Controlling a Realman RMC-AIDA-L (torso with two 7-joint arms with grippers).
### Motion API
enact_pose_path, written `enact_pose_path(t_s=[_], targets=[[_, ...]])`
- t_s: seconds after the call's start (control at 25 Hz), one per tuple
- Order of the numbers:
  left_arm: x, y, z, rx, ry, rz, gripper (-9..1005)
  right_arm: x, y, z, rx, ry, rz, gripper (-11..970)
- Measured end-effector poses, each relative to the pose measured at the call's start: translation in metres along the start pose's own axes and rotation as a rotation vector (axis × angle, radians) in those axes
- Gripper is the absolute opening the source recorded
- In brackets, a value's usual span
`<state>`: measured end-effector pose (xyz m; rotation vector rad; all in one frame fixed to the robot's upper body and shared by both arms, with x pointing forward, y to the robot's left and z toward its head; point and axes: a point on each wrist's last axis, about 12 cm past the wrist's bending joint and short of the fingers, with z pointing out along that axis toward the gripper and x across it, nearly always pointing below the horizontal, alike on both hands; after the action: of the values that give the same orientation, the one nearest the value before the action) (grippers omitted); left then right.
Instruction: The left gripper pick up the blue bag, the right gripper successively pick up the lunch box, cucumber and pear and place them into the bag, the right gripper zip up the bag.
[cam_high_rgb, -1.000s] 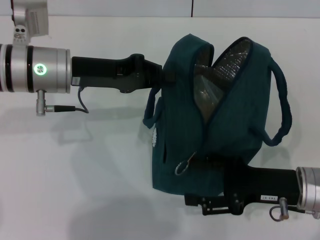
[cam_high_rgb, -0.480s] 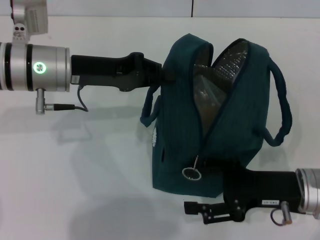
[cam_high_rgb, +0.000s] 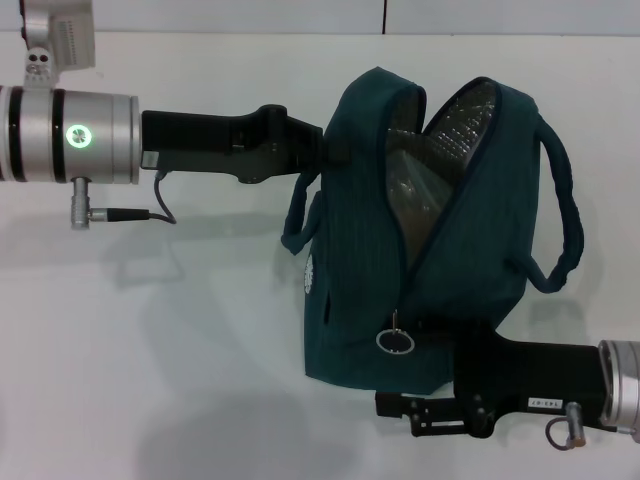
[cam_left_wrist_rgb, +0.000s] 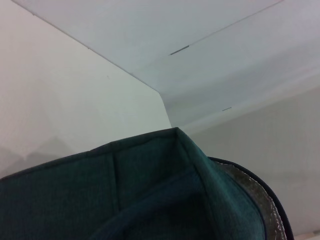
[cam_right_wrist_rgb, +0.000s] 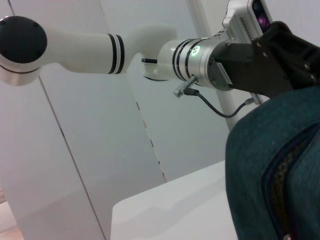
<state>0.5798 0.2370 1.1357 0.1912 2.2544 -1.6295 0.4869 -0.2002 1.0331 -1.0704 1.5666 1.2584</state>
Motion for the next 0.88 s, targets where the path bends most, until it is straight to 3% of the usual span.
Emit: enact_pose_path(t_s=[0.4,0.6,0.88], targets=[[0.0003,0.0003,-0.0002,0.0,0.0,-0.001,53,-0.002,-0.0029,-0.0004,0.015,-0.007,-0.016,697],[0.0004,0.0003,-0.0002,0.0,0.0,-0.001,53,-0.0008,-0.0043,-0.0004,0.027,0.004,-0.015,456],[0.0002,-0.0001,0.0005,0.001,0.001,0.0,53,0.0017,-0.0041,-0.001,0.034,0.015,-0.007,211]])
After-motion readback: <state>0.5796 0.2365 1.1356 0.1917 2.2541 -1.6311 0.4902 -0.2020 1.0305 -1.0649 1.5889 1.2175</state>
